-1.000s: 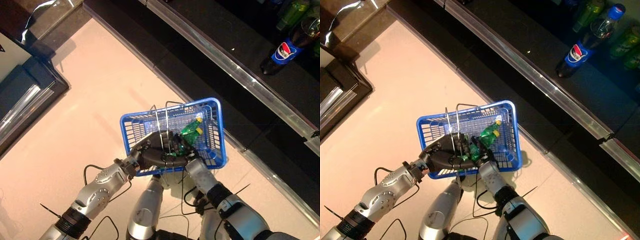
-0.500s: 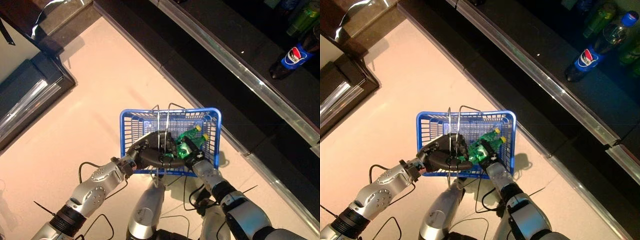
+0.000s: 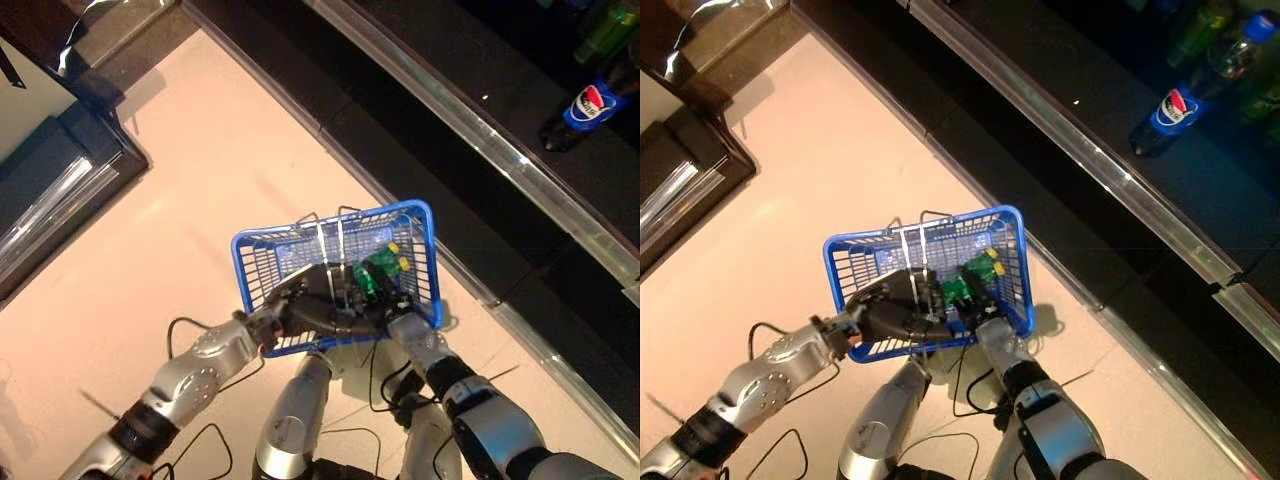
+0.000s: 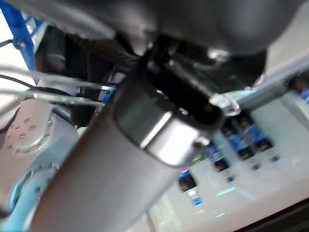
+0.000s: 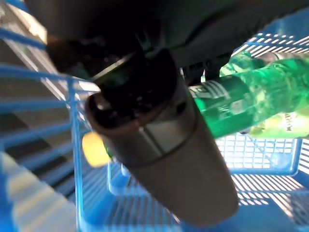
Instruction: Pick up the drink and place into the basket.
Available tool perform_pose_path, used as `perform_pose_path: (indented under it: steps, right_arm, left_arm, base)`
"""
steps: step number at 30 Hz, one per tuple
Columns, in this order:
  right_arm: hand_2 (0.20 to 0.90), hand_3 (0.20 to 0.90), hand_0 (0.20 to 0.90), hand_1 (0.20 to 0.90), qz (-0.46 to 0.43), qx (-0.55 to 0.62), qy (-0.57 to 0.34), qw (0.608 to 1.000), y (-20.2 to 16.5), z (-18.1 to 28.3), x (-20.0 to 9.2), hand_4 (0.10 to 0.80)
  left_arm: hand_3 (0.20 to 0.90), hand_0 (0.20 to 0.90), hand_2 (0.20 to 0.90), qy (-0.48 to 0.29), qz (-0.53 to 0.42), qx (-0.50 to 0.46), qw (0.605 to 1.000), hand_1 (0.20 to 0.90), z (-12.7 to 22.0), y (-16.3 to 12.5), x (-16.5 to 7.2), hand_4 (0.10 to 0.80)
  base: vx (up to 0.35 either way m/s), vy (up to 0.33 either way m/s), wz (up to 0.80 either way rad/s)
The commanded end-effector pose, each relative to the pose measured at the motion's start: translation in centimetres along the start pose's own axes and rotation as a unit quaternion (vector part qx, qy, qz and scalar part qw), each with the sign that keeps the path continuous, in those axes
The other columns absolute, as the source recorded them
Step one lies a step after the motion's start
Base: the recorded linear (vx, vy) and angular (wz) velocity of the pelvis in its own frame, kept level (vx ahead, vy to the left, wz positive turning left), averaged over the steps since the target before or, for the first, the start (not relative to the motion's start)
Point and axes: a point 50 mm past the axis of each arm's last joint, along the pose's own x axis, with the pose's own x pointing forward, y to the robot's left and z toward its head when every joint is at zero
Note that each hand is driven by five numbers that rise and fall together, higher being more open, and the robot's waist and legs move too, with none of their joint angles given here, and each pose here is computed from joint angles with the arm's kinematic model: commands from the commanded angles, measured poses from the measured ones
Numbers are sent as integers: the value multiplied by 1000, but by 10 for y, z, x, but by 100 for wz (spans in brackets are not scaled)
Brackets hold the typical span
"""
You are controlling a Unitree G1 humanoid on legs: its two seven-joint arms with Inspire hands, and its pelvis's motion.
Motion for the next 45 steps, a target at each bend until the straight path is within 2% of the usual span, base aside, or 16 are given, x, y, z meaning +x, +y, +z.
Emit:
perform_pose_path:
  steps: [1,4,8,13,18,25,35,45]
  right_arm:
    - [900,900,900,900,106,-36,22,993,54,-17,-8,800]
    - [900,900,900,900,125,-55,19,990,60,-22,-12,800]
    - [900,900,900,900,216,-109,5,970,87,-35,-37,800]
    - [900,900,900,900,289,-131,-14,948,97,-40,-63,800]
    - [900,900,900,900,353,-149,-61,922,98,-25,-90,800]
    - [900,900,900,900,384,-148,-129,902,97,3,-108,800]
    - [900,900,900,900,382,-127,-245,882,89,43,-128,800]
    - [900,900,900,900,388,-131,-272,871,79,59,-135,800]
  left_arm:
    - [200,300,300,-382,-284,87,875,300,150,-122,0,100]
    - [200,300,300,-388,-272,87,876,300,153,-124,6,100]
    - [200,300,300,-409,-240,85,877,300,158,-128,17,100]
    - [200,300,300,-422,-213,93,876,300,156,-126,20,100]
    - [200,300,300,-437,-189,99,874,300,155,-119,13,100]
    - [200,300,300,-454,-171,101,869,300,157,-109,3,100]
    - [200,300,300,-477,-136,100,863,300,159,-93,-9,100]
    - [200,300,300,-479,-113,90,866,300,156,-81,-15,100]
  base:
    - [-8,67,-14]
    - [-14,72,-14]
    - [-18,78,-16]
    - [-16,46,-6]
    - [-5,33,-12]
    - [12,15,-9]
    - [10,4,-5]
    - [0,0,0]
